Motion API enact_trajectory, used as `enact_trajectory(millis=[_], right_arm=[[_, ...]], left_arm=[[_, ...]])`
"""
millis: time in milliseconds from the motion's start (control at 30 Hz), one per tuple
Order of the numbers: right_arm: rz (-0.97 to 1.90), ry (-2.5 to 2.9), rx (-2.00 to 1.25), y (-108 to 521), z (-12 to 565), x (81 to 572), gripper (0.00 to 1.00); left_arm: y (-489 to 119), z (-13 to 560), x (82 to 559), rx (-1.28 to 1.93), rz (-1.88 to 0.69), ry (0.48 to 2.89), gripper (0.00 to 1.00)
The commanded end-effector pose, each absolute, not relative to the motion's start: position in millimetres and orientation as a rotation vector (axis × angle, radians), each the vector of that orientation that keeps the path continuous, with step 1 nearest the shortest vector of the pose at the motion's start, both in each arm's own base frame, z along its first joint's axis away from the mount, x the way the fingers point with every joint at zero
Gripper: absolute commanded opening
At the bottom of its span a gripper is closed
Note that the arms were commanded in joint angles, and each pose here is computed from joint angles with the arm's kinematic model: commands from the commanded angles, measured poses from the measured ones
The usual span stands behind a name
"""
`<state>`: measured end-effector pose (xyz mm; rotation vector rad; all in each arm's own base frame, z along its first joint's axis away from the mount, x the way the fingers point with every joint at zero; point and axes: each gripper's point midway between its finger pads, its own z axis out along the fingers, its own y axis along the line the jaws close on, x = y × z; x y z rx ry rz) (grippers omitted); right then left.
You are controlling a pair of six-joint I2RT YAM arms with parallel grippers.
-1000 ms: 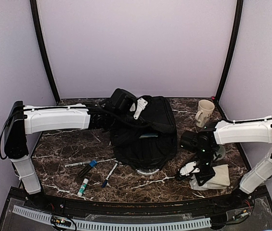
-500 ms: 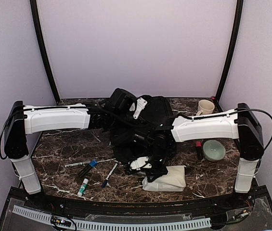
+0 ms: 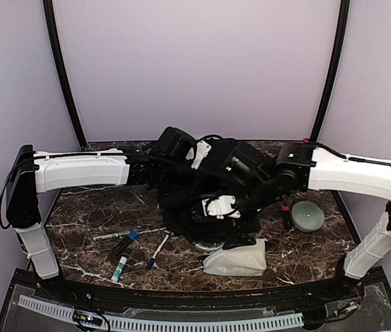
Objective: Pack the student bag
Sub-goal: Move the pencil case to the center of the board, then place the largest pocket of the bag in the student bag.
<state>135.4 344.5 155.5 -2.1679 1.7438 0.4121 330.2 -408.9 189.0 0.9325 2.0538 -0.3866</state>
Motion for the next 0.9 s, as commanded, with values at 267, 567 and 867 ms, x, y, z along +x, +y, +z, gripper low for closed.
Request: enact_trajectory(millis=[267, 567, 867], right_arm=[[0.456, 2.045, -1.832, 268, 161, 172, 1.0], [0.385, 2.102, -1.746, 246, 132, 169, 1.0], [0.474, 2.033, -1.888, 244, 106, 141, 1.0]], left_arm=[[-397, 196, 347, 0.877, -0.318, 2.064, 0.0], [-392, 204, 368, 0.715, -0.518, 2.123, 0.0], [-417, 203, 355, 0.74, -0.733, 2.149, 0.0]])
